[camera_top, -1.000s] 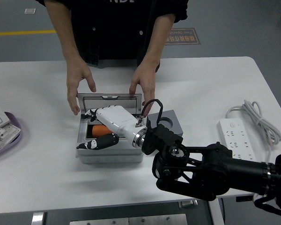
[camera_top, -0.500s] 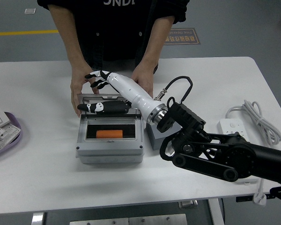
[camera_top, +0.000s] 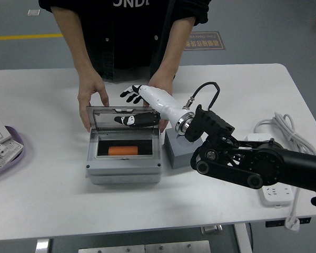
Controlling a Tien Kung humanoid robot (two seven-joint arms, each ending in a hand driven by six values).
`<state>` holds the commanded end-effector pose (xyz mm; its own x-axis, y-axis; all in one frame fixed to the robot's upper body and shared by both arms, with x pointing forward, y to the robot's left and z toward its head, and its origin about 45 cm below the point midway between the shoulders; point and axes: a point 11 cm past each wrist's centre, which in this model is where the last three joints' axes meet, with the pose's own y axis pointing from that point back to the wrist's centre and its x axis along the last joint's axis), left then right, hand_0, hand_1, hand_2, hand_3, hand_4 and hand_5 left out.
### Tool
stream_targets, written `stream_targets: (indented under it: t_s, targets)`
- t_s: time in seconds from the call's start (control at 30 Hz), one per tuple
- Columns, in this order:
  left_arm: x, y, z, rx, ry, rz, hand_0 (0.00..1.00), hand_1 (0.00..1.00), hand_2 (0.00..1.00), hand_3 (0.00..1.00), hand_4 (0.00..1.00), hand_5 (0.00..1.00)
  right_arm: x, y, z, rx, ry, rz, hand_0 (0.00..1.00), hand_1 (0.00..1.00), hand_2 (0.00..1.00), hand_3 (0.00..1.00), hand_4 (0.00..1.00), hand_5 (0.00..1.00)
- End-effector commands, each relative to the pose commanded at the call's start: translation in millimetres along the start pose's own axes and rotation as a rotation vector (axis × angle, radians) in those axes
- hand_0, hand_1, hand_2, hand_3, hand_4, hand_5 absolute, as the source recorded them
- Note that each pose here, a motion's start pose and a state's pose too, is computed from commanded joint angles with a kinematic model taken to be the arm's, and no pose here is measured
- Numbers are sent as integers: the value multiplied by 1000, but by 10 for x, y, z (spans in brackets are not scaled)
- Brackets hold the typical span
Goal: Pick up the cylinder from the cube,place it in the box,flap close box
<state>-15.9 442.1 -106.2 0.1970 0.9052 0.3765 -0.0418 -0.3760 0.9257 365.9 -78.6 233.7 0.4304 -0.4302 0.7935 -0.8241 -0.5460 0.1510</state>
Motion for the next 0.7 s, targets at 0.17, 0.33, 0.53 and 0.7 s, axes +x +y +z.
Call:
stream_targets:
  t_s: [0.17,0.33,0.53,0.7]
  targets:
    - [-9,0,-13,2,0,-1,510,550,557,597,709,175,-104,185,-121,42,20,-40,715,635,646,725,830,493]
    - [-8,0,-24,4,1,1,510,550,558,597,710,174,-255,352,-283,88,-22,-106,671,632,644,726,817,488]
    - [-11,0,-7,0,0,1,510,550,557,596,709,174,-374,377,-256,74,-66,-158,624,622,644,728,796,486]
    - [-21,0,-4,-1,0,0,510,551,557,596,713,168,-386,364,-172,48,-113,-166,623,626,649,720,748,477]
